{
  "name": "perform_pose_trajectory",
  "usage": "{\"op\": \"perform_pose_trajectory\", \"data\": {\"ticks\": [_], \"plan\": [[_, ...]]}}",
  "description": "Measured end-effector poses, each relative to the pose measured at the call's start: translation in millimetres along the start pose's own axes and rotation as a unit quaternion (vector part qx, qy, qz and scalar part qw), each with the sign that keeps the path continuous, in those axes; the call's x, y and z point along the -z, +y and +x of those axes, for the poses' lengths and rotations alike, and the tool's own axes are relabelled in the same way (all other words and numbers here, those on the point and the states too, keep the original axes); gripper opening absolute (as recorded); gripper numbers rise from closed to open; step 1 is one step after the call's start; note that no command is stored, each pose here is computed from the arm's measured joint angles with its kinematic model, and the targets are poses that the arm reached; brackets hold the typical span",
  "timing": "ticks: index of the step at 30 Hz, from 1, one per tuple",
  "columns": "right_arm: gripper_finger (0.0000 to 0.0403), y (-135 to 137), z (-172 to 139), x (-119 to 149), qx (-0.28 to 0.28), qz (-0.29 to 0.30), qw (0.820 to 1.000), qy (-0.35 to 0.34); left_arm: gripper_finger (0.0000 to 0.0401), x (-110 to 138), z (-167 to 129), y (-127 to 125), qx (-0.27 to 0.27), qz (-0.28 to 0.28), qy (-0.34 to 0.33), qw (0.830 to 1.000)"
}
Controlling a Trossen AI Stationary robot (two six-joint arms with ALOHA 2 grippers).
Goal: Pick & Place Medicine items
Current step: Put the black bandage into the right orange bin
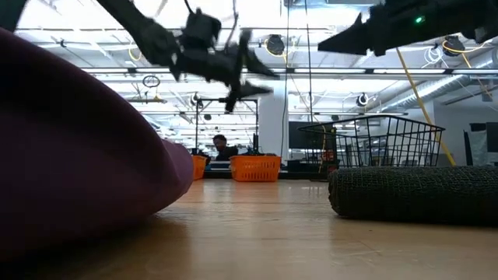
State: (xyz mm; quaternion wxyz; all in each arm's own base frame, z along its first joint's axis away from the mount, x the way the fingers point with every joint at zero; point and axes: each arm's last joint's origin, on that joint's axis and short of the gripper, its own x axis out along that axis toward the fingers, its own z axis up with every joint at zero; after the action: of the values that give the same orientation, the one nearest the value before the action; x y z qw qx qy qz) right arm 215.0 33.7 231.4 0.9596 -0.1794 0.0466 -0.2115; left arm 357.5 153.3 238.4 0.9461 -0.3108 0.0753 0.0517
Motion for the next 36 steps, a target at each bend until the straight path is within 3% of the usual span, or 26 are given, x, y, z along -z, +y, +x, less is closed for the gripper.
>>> {"op": "perform_pose_trajectory", "data": {"ticks": [5, 10, 12, 15, 19, 25, 36], "plan": [[0.0135, 20.5, -18.3, -11.8, -0.058, 0.009, 0.998, -0.039, 0.0182, -7.8, -30.6, -68.3, -0.001, 0.123, 0.01, 0.992], [0.0187, 52.4, -45.7, -34.4, -0.15, 0.055, 0.984, -0.073, 0.0182, -3.7, -66.5, -133.8, -0.012, 0.228, -0.006, 0.974], [0.0217, 71.2, -52.9, -47.5, -0.178, 0.061, 0.98, -0.063, 0.0182, -2.9, -81.1, -152.9, -0.013, 0.245, -0.019, 0.969], [0.0259, 106.7, -57.3, -59.1, -0.199, 0.025, 0.98, 0.007, 0.0182, -3.5, -100.9, -174.0, -0.005, 0.26, -0.038, 0.965], [0.0293, 149.0, -55.2, -57.9, -0.212, -0.004, 0.968, 0.134, 0.0182, -5.0, -115.1, -186.9, 0.003, 0.255, -0.056, 0.965], [0.0294, 191.2, -47.9, -27.9, -0.217, 0.011, 0.939, 0.267, 0.0182, -2.7, -116.8, -192.1, 0.036, 0.248, -0.047, 0.967], [0.0272, 214.2, -48.6, 25.2, -0.221, 0.025, 0.884, 0.411, 0.0182, 3.2, -108.3, -188.7, 0.033, 0.219, -0.026, 0.975]]}}
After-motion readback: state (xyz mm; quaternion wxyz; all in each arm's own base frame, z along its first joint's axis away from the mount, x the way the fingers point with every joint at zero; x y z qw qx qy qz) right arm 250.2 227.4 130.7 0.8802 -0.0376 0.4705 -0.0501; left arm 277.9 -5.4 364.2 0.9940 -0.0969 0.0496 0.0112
